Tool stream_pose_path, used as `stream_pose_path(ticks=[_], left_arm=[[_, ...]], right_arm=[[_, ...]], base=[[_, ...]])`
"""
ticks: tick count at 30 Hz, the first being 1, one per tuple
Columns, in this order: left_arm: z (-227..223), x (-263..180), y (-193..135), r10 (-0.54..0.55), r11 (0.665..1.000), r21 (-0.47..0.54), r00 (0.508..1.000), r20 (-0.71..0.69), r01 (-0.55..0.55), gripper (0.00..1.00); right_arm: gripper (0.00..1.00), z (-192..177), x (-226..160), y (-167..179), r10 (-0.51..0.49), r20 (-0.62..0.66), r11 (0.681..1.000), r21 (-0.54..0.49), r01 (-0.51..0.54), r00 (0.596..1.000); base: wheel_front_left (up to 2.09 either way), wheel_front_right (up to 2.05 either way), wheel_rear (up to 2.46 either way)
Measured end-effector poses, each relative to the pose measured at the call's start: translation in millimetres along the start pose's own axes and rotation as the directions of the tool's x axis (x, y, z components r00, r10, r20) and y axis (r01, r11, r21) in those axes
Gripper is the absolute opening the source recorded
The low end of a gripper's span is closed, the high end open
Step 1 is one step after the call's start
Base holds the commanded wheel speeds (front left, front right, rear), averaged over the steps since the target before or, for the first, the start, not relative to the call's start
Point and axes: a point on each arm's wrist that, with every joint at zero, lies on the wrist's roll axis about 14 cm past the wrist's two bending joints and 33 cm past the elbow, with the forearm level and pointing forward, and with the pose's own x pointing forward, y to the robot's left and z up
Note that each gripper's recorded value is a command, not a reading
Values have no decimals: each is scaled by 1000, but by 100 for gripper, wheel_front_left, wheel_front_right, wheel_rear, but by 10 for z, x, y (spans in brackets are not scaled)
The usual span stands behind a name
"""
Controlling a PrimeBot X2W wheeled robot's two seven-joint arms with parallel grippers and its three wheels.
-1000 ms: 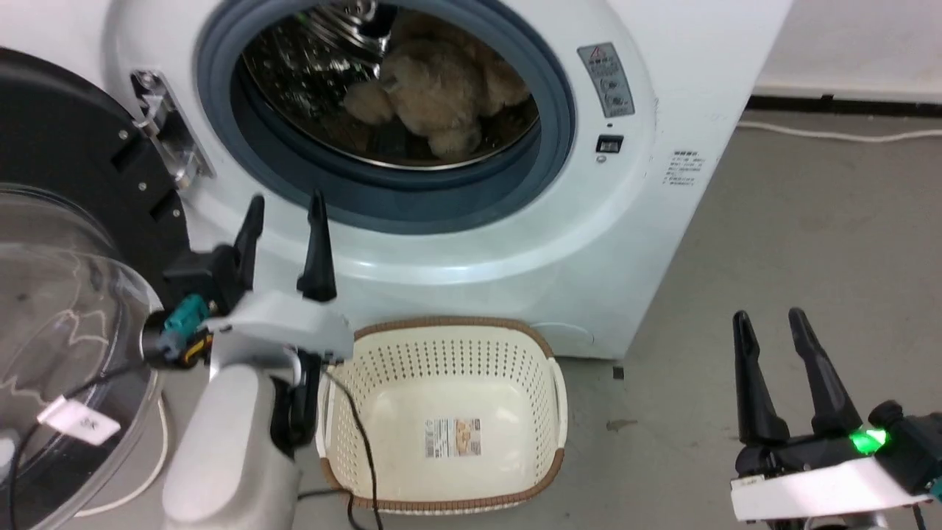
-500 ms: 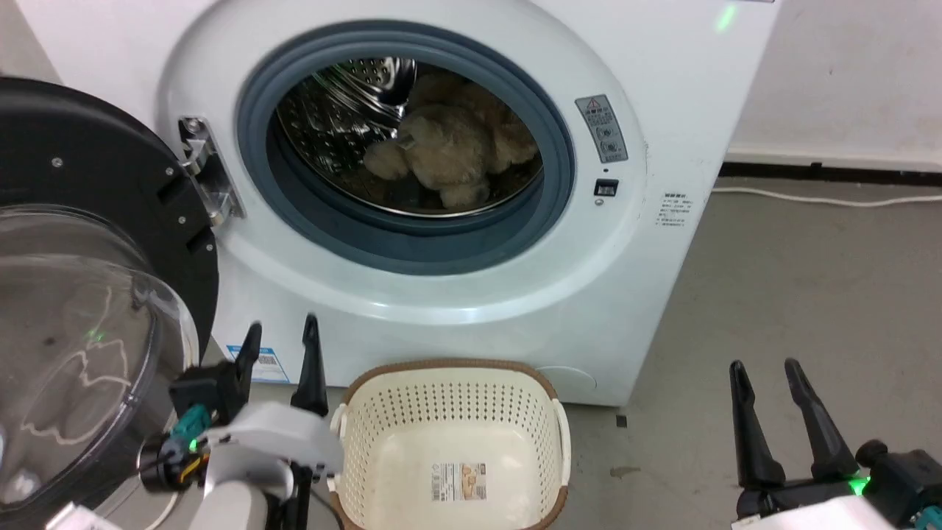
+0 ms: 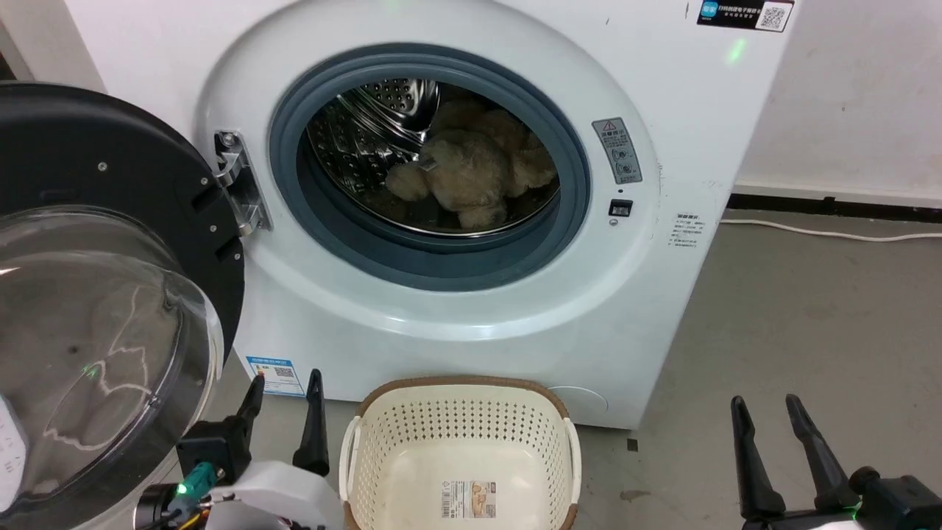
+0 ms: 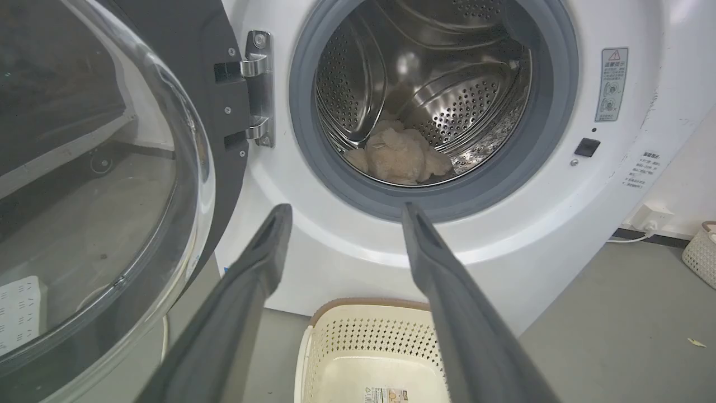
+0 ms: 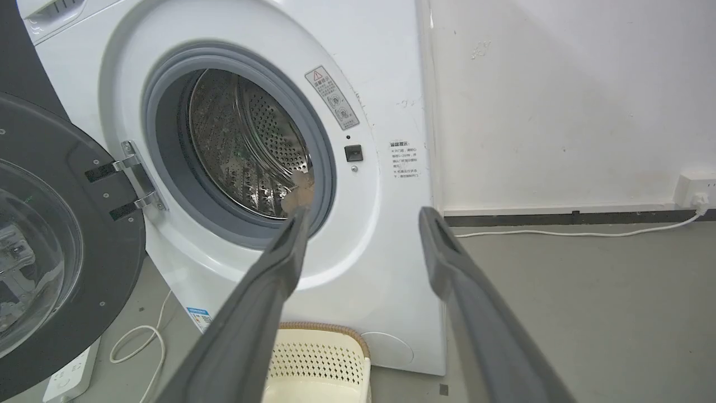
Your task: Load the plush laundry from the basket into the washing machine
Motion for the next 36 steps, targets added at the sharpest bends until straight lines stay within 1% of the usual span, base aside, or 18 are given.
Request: stream_pose_path(ticks=[7,16,24,36], left_arm=[[-36,-169,-1,3,1000,-5,1000,-4,-3,100],[-74,-256,26,0,1000,6,1000,-17,0,100],[-67,-270,19,-5,1000,17,1000,-19,5,100],[-67,-267,-8,-12,1000,7,1000,-23,12,100]], right_arm=[[100,-64,-75,-22,-8,-23,1000,-4,8,1000],[100,-110,-92,-36,-13,-38,1000,-5,12,999],[100,-159,-106,-43,-14,-55,1000,-10,13,998],[100,-183,-107,-38,-12,-62,1000,-9,12,998]], base=[[0,0,0],[0,0,0],[0,0,0],[0,0,0]])
